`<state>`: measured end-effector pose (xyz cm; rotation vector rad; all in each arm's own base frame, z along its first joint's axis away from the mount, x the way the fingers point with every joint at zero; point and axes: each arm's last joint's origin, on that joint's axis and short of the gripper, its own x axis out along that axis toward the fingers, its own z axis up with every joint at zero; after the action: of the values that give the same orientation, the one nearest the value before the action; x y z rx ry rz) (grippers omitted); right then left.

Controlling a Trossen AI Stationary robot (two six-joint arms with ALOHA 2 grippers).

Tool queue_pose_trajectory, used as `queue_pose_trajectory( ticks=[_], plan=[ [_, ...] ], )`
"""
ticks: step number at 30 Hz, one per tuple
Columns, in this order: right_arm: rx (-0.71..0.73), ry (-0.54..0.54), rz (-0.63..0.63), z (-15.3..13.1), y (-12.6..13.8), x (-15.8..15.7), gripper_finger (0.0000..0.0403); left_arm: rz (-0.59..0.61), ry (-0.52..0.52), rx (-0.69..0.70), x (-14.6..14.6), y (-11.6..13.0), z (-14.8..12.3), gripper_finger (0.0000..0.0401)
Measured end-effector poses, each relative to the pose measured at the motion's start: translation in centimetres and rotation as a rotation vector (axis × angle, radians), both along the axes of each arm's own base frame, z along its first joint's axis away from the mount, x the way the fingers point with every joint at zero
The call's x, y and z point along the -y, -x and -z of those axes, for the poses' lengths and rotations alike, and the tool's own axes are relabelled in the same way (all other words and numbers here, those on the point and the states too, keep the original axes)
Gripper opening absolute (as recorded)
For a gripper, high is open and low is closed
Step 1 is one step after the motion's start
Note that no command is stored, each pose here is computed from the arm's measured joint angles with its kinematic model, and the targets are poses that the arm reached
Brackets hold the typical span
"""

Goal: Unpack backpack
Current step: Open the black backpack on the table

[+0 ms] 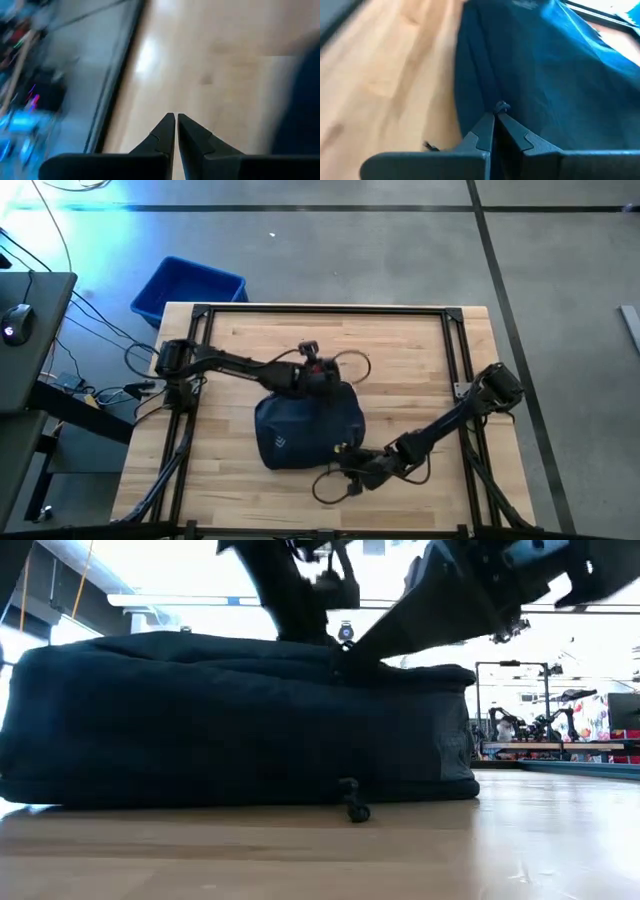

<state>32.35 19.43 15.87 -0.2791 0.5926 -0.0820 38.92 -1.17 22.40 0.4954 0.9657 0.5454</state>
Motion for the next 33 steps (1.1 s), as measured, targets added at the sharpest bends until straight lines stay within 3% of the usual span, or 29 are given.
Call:
queue_pose_trajectory(
  ticks=[8, 14, 21, 33],
  plan=[
    [0.014, 0.024, 0.036, -0.6, 0.5, -0.1, 0.0000, 0.376, 0.417, -0.006, 7.1, 1.9, -2.0, 0.0001],
    [0.022, 0.015, 0.024, -1.2, 0.6, 0.0, 0.0000, 0.535, 0.425, -0.012, 12.8, 3.2, -1.9, 0.0001],
    [0.014, -0.001, 0.004, -1.3, 0.6, -0.1, 0.0000, 0.486, 0.384, 0.154, 16.6, 4.1, -2.5, 0.0017],
    [0.026, -0.045, -0.035, -1.4, 1.1, -1.2, 0.0000, 0.354, 0.416, 0.151, 18.0, 2.5, 2.4, 0.0158]
  ],
)
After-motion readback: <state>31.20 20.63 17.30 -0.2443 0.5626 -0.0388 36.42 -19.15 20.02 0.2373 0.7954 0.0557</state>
